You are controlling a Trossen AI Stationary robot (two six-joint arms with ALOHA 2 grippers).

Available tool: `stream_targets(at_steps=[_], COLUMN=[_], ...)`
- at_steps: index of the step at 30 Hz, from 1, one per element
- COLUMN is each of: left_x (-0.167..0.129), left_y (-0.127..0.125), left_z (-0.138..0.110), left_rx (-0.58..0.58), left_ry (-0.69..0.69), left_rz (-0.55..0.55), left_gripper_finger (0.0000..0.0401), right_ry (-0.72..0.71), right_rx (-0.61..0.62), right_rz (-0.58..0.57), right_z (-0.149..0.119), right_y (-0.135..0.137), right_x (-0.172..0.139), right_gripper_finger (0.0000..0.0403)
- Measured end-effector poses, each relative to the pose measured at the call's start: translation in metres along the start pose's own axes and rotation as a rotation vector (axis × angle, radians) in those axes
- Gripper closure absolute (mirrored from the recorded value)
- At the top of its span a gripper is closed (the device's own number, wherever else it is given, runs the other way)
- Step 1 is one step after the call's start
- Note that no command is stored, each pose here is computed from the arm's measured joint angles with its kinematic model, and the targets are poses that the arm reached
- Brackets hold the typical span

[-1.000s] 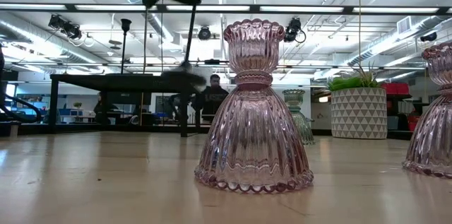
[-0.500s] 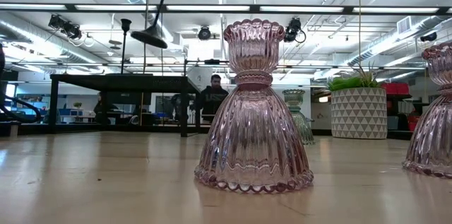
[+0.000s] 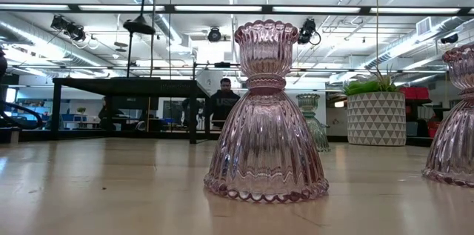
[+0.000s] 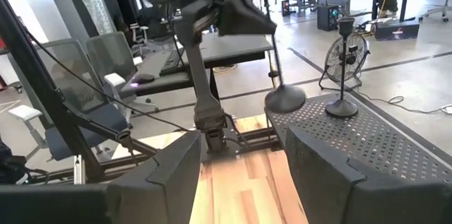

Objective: Pick & Place candle stick holders
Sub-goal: Put the right black candle holder on the shelf aligned with the other black candle holder

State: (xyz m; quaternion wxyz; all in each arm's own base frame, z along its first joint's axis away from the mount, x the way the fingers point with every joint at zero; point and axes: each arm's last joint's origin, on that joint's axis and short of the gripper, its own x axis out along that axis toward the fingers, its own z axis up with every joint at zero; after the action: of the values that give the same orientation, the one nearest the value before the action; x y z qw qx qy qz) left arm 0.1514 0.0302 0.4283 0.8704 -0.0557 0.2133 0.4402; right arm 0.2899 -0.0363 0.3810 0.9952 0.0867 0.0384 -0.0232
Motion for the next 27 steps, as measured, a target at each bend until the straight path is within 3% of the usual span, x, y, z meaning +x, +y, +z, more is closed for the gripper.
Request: stream_targets(at_steps=[8,14,27], left_x=[0.006,0.025,0.074], left_y=[0.022,0.026,0.038], left_z=[0.004,0.007,0.022], left_rx=[-0.088,-0.064,-0.104], left_ry=[-0.021,0.026,0.059], left_rz=[0.154,0.228,0.218], left_gripper_finger=[0.0390,0.0390,0.0390], right_ry=[-0.020,-0.037,-0.035], right_rx=[-0.002,-0.003,-0.021], right_rz=[0.004,0.006,0.006], right_z=[0.002,0.004,0.003], right_y=[0.000,0.001,0.001], right_x=[0.000,0.000,0.000], right_gripper_finger=[0.0195,0.0195,0.0195])
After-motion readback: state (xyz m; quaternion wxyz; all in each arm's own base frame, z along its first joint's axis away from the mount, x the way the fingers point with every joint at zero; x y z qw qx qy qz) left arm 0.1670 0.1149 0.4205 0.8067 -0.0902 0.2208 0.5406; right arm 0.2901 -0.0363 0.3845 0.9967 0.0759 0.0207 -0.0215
